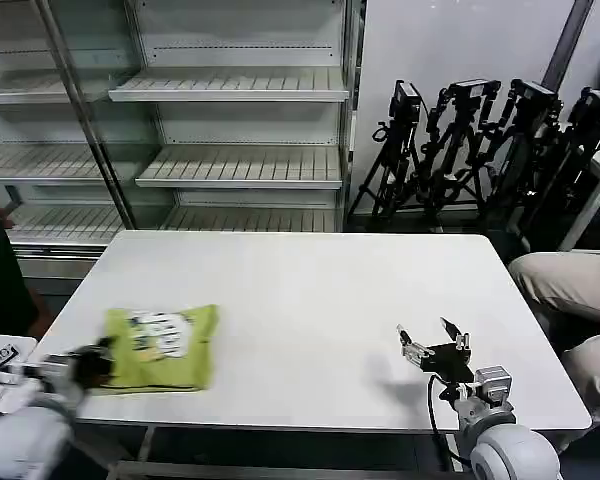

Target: Fold and organize the clothes.

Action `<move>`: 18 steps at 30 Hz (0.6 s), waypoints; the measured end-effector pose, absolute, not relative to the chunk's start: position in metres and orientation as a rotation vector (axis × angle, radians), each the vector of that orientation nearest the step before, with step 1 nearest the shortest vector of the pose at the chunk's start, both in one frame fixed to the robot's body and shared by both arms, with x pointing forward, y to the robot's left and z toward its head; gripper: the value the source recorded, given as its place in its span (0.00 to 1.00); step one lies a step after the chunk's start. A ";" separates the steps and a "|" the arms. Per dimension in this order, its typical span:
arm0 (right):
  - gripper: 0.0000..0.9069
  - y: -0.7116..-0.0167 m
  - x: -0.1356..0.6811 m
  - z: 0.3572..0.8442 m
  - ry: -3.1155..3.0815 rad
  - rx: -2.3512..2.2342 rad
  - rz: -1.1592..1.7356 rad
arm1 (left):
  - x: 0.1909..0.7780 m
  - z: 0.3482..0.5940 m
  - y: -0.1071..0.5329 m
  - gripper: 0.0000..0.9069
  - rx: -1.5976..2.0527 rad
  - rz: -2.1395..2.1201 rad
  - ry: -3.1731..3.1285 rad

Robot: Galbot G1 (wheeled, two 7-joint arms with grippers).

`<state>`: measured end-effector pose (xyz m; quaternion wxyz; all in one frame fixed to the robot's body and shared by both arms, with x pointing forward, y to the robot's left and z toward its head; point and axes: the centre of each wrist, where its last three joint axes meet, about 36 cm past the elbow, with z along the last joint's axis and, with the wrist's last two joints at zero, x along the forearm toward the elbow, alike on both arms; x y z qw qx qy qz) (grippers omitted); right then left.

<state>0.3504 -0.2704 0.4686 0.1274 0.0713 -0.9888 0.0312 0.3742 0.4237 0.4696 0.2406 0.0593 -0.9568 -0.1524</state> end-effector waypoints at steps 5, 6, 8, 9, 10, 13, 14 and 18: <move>1.00 -0.272 0.350 0.469 -2.881 0.205 0.091 | 0.370 0.522 0.470 0.01 0.206 -0.571 -2.631; 1.00 -0.272 0.350 0.468 -2.881 0.203 0.090 | 0.369 0.531 0.471 0.01 0.198 -0.596 -2.640; 1.00 -0.273 0.349 0.468 -2.882 0.199 0.090 | 0.367 0.546 0.465 0.01 0.168 -0.645 -2.666; 1.00 -0.274 0.349 0.468 -2.882 0.194 0.091 | 0.365 0.551 0.458 0.01 0.146 -0.667 -2.679; 1.00 -0.275 0.348 0.467 -2.881 0.192 0.092 | 0.363 0.554 0.450 0.01 0.128 -0.689 -2.692; 1.00 -0.276 0.347 0.467 -2.878 0.184 0.093 | 0.354 0.550 0.417 0.01 0.063 -0.733 -2.718; 1.00 -0.276 0.347 0.467 -2.879 0.184 0.094 | 0.351 0.544 0.403 0.01 0.041 -0.737 -2.724; 1.00 -0.275 0.346 0.469 -2.881 0.185 0.098 | 0.338 0.515 0.342 0.01 -0.063 -0.692 -2.747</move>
